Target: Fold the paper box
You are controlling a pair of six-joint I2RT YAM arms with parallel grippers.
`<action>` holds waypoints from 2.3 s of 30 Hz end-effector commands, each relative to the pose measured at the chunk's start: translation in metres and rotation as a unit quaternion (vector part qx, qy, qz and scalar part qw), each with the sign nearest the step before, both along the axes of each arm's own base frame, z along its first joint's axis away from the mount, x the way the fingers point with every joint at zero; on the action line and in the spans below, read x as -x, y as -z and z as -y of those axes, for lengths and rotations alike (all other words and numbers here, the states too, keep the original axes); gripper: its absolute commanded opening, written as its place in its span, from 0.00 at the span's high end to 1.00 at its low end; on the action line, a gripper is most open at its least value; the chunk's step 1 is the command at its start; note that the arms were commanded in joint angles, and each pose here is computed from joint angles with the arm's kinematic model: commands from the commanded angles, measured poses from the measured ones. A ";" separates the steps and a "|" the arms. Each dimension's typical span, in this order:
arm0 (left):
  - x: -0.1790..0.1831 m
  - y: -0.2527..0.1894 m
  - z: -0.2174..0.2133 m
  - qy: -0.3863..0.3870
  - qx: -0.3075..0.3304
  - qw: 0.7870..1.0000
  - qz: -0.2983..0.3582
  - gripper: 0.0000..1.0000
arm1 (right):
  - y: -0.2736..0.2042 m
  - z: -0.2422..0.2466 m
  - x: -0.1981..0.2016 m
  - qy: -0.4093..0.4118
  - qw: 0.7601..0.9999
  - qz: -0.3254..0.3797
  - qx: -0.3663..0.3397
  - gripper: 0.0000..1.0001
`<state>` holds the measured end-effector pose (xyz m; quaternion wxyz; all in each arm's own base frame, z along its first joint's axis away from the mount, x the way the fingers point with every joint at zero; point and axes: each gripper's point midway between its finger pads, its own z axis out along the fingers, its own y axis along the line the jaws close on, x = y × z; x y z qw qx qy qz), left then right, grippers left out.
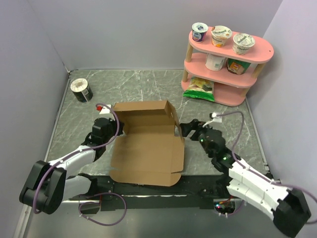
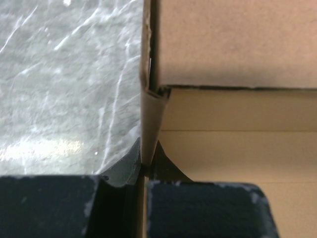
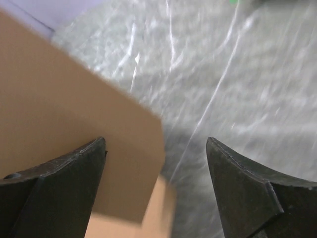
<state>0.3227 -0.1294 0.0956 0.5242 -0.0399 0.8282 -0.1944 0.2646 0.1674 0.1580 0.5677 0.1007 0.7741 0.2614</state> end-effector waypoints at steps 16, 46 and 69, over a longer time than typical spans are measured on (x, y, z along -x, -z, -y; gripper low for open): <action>0.001 -0.035 0.027 0.079 0.037 0.994 0.067 0.99 | -0.066 -0.052 -0.001 -0.266 0.950 0.153 0.054 0.05; 0.002 -0.033 0.031 0.089 0.041 0.993 0.068 0.99 | -0.072 -0.115 0.052 -0.382 0.906 0.179 -0.009 0.04; 0.003 -0.036 0.030 0.088 0.042 0.992 0.075 0.99 | -0.047 -0.102 0.014 -0.204 0.962 0.145 0.111 0.00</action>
